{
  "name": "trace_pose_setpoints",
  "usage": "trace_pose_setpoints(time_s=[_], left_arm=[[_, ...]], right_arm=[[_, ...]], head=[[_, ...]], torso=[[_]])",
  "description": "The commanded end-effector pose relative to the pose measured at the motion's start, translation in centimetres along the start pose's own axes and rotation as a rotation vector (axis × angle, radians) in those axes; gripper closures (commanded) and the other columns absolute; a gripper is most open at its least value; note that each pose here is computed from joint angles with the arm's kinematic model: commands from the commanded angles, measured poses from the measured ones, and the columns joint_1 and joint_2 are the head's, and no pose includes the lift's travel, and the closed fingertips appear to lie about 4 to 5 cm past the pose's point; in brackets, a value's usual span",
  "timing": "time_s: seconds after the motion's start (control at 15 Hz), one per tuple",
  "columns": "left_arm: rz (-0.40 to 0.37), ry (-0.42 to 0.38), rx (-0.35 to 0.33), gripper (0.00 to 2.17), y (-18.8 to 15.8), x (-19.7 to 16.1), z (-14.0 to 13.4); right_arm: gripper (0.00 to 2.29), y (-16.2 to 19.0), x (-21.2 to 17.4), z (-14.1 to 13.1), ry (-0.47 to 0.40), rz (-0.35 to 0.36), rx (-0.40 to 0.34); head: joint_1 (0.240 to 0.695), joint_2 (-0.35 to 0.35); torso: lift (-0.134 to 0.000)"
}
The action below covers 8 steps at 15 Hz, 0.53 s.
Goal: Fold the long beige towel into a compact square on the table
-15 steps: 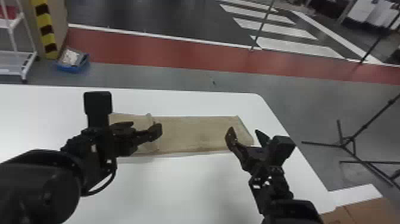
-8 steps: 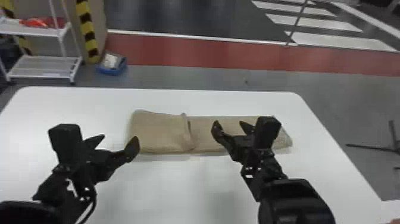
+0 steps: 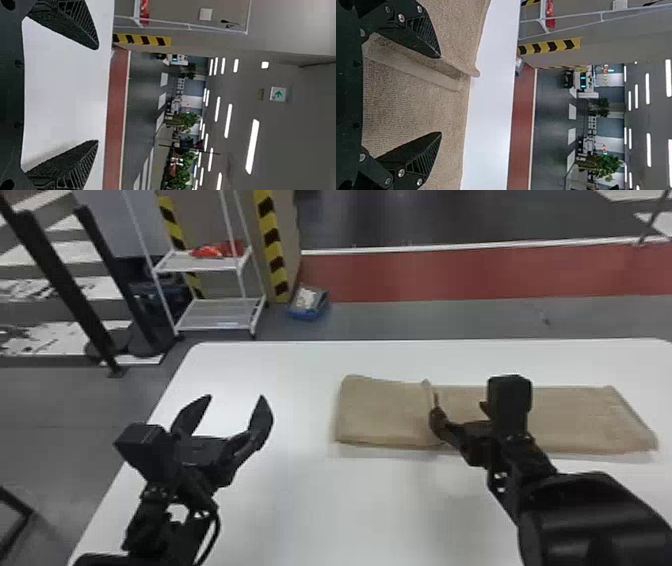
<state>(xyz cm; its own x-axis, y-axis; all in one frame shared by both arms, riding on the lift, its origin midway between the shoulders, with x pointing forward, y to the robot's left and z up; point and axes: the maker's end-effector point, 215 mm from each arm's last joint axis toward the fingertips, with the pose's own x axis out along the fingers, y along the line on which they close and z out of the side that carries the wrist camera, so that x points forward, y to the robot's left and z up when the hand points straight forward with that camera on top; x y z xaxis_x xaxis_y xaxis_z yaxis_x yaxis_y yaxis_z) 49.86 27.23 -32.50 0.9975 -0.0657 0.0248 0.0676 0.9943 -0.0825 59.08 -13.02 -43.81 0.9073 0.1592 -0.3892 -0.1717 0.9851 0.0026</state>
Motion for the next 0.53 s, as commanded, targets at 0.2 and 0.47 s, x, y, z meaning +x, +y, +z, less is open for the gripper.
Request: trace_pose_setpoints(time_s=[0.2, 0.47], left_arm=[[-0.002, -0.017, 0.008, 0.03, 0.1, -0.4, 0.4], [-0.004, -0.013, 0.022, 0.03, 0.1, -0.6, 0.2]], right_arm=[[0.29, 2.1, 0.9, -0.1, 0.015, 0.043, 0.000], [0.29, 3.2, 1.0, 0.7, 0.008, 0.068, 0.019]], head=[[0.695, 0.151], [0.695, 0.169]], torso=[[-0.123], [-0.123]])
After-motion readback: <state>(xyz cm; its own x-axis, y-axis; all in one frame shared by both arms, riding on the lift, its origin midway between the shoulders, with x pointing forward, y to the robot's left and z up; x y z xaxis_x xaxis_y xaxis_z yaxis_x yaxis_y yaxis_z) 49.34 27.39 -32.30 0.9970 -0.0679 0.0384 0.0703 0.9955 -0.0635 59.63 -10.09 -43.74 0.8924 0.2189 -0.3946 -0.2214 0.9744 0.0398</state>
